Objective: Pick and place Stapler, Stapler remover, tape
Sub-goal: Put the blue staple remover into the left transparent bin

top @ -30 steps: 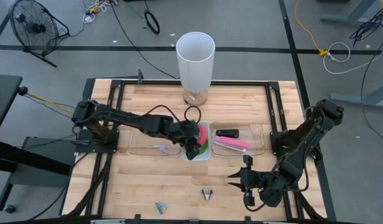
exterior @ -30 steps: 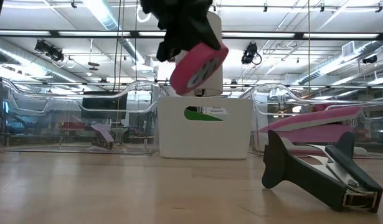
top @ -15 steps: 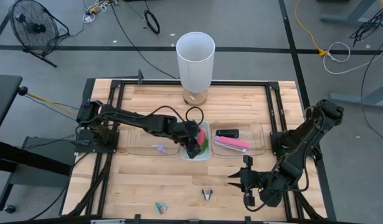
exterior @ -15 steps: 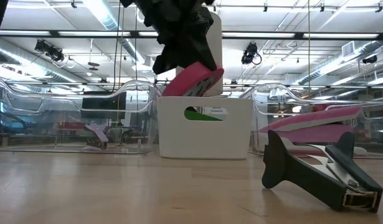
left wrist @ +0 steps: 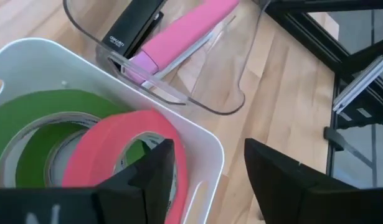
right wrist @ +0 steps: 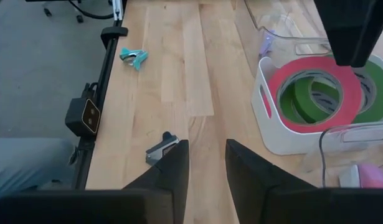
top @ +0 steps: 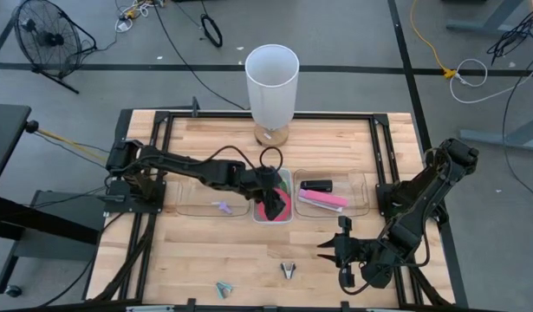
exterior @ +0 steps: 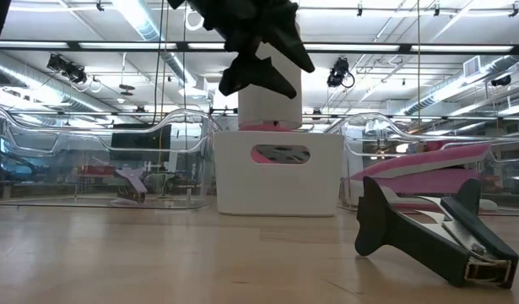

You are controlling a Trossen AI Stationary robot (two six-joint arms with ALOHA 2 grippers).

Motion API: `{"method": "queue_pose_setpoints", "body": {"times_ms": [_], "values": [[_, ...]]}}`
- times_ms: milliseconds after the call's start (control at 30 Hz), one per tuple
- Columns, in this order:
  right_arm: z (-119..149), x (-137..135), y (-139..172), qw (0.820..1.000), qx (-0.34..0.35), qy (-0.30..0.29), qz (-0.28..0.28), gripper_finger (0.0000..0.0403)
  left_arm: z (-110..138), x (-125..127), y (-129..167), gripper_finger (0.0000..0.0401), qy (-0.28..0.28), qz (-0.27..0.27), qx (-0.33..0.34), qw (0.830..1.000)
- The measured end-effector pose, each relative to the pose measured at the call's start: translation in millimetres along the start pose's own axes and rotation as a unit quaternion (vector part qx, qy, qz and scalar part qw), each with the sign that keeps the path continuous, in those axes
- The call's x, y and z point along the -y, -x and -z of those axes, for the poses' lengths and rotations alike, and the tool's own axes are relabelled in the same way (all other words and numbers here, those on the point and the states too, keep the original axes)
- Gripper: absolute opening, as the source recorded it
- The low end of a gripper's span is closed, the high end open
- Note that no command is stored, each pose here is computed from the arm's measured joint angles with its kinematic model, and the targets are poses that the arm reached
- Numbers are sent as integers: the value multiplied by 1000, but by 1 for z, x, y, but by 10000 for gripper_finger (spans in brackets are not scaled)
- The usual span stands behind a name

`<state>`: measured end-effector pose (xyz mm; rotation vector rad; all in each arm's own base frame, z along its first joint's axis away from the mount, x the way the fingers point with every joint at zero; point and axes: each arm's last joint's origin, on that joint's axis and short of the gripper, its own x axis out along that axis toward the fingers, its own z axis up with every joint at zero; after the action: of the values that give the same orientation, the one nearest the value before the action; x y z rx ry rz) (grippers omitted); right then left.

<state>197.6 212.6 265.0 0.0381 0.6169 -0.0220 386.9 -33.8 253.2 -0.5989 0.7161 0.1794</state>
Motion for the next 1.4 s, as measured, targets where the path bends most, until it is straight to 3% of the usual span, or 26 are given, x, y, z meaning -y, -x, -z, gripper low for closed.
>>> {"method": "queue_pose_setpoints", "body": {"times_ms": [367,567,733,867,1033,1200,1400], "values": [[0,0,0,1000,-1,-2,0,107,-18,13,16,175,-29,16,22,999],[1,0,0,1000,-2,-3,-1,107,-10,28,41,164,-37,-21,-89,995],[2,-2,2,1000,-3,0,-4,107,25,49,53,158,-4,-42,-192,980],[2,-2,2,1000,-2,0,-4,107,60,77,62,158,-7,-36,-234,972],[2,-2,2,1000,-2,-1,-4,107,105,111,79,158,-22,-40,-229,972],[2,-2,2,1000,-2,0,-4,107,149,139,94,158,0,-54,-184,982],[2,-2,2,1000,1,10,-1,107,204,163,84,158,18,-48,-179,983]]}}
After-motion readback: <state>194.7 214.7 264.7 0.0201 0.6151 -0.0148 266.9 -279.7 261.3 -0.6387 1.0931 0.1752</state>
